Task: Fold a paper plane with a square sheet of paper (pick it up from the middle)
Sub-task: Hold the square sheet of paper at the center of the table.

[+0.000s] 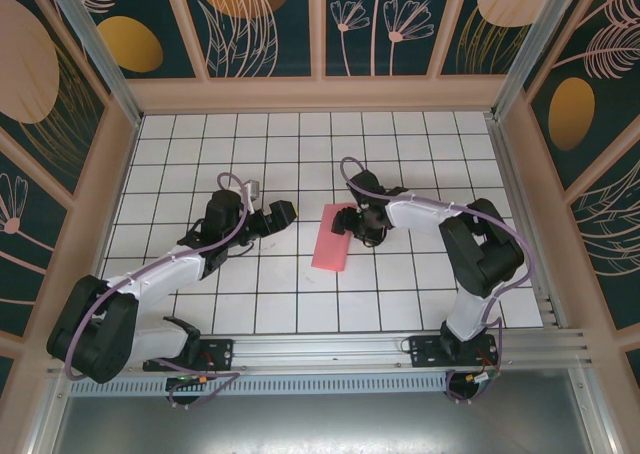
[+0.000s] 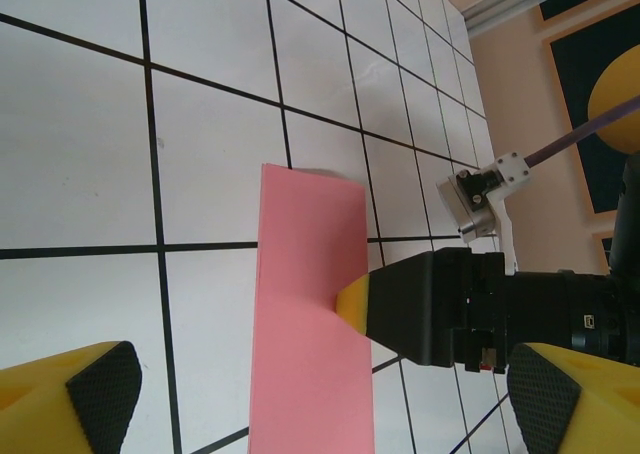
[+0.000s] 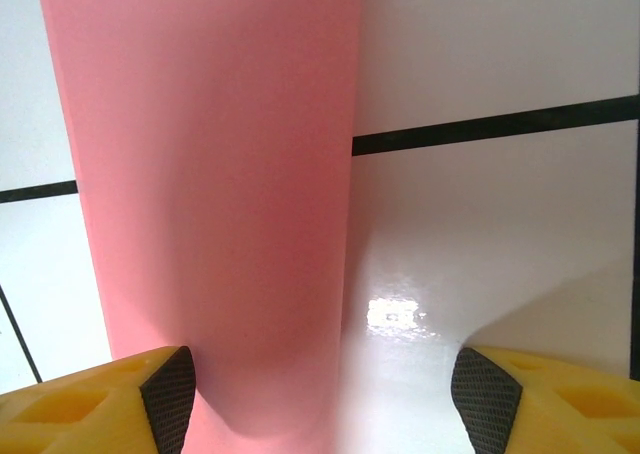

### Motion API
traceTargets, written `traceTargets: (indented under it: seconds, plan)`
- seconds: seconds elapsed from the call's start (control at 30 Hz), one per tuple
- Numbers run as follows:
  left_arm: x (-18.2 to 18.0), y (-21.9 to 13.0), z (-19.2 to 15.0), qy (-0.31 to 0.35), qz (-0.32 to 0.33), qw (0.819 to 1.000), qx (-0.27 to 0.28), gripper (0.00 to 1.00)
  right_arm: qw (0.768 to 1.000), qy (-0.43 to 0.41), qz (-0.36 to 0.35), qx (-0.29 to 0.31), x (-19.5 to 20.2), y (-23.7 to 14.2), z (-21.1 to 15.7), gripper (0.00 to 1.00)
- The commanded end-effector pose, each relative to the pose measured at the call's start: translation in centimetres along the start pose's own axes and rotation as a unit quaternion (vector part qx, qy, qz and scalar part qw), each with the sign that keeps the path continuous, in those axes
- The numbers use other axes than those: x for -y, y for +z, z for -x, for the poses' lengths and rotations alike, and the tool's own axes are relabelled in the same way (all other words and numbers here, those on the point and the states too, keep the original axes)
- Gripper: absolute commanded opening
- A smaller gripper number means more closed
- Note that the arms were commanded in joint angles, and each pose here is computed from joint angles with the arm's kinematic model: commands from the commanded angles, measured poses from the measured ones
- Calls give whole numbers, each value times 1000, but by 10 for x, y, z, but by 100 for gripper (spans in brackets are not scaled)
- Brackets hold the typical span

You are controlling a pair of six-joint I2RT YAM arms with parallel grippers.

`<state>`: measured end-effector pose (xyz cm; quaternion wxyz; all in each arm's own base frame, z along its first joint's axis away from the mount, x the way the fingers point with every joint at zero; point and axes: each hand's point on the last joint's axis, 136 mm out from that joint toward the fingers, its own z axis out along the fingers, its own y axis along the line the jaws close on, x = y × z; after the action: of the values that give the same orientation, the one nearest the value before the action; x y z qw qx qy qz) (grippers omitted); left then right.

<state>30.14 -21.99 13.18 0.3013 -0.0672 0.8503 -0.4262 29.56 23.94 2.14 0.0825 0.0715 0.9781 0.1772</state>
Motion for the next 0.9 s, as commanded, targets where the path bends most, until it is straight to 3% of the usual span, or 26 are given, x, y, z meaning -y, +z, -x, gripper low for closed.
traceTargets:
  seconds: [0.0, 0.47, 0.63, 0.87]
  plan:
    - [8, 2, 1, 12, -9, 1000, -9, 94, 998, 1, -66, -23, 32, 26, -13, 74]
    - [1, 9, -4, 3, 3, 1000, -26, 81, 995, 2, -91, -35, 41, 33, -17, 74]
    - [-1, 15, -7, -2, 8, 999, -38, 64, 995, -1, -97, -37, 44, 35, -19, 73]
    - [2, 39, -18, -3, 20, 997, -74, 27, 994, -2, -106, -39, 48, 36, -20, 73]
